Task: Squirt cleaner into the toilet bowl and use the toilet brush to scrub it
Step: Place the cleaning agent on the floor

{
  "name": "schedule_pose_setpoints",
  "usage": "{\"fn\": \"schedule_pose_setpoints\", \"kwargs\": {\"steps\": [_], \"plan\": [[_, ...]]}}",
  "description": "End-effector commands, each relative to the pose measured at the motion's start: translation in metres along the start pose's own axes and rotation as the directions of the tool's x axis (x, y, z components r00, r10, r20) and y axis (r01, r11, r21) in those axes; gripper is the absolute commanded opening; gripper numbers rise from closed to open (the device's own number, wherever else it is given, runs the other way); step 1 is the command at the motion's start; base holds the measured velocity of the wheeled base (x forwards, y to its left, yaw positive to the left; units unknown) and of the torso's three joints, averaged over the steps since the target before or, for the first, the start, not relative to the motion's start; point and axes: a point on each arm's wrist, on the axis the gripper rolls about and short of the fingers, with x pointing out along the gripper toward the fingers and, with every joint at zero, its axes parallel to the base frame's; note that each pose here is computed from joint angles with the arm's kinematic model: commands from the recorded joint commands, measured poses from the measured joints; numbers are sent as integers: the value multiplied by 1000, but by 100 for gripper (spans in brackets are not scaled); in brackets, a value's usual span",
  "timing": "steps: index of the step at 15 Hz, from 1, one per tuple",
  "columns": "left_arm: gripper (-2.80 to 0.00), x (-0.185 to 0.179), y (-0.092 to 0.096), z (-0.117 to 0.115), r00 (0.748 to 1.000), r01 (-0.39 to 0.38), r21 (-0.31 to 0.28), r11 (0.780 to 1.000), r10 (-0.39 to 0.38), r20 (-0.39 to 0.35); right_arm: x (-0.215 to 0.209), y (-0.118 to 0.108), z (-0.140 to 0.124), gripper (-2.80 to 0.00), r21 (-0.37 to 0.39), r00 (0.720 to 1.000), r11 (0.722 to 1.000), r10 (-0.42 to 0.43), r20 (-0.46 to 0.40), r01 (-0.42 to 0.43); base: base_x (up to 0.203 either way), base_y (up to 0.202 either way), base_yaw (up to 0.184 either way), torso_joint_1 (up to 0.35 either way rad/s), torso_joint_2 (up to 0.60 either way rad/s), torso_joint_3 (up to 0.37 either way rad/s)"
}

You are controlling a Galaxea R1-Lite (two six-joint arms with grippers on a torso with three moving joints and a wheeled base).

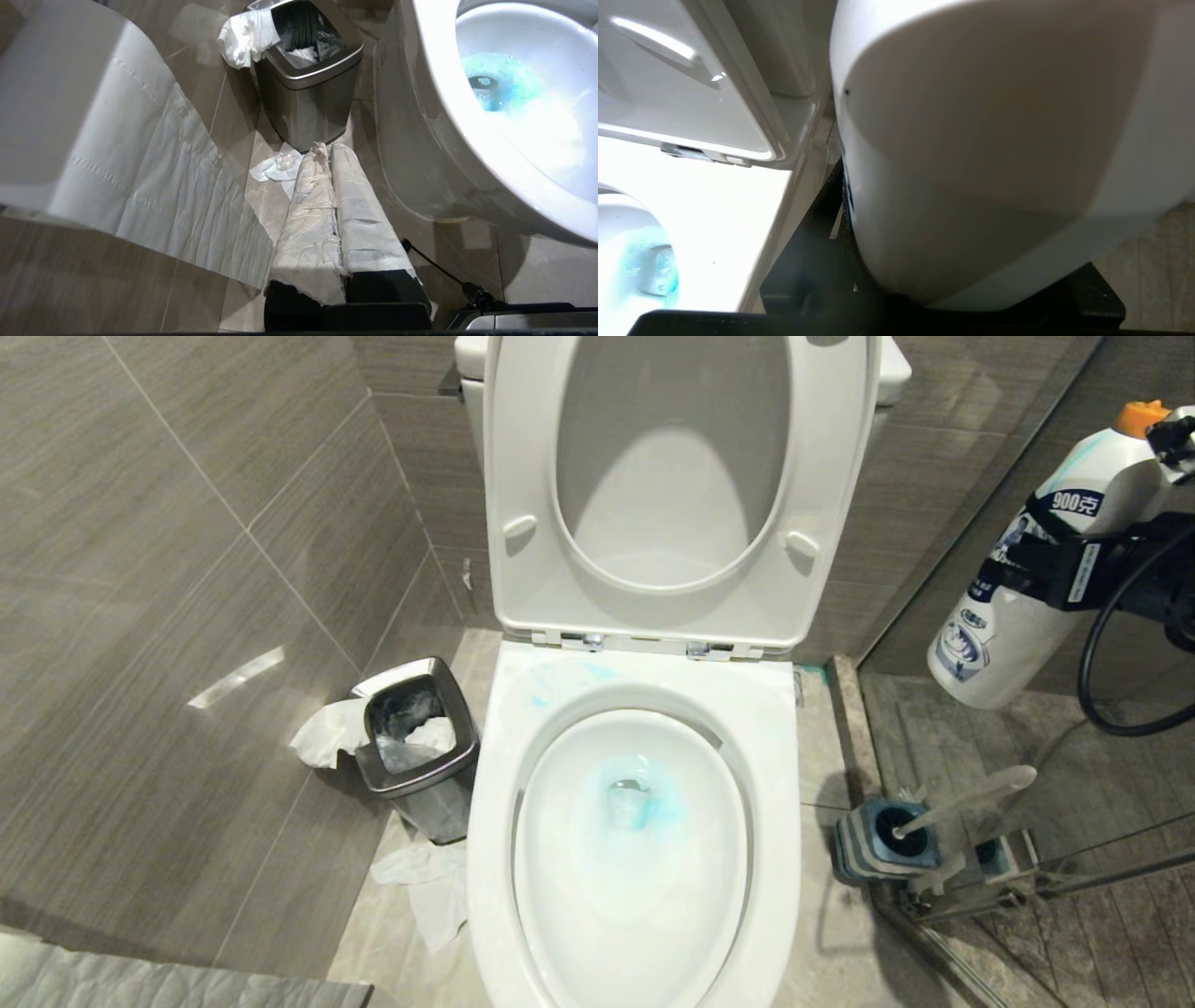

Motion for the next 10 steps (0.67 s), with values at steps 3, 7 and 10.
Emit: {"fn": "schedule_pose_setpoints", "kwargs": {"steps": [3,7,10], "plan": [[-280,0,0,0,1000,1,0,1000,-1,-2,16,1,-9,-280,13,1000,1000,5,-30,-4,0,0,0,5,3,-189],[-280,0,0,0,1000,1,0,1000,-1,-2,32,1,-11,-280,0,1000,1000,0,22,0,0,0,0,3,7,-200],[-280,0,0,0,1000,1,0,1000,-1,-3,38,2,-13,-280,-49,998,999,-2,62,5,0,0,0,2,2,-199]]}}
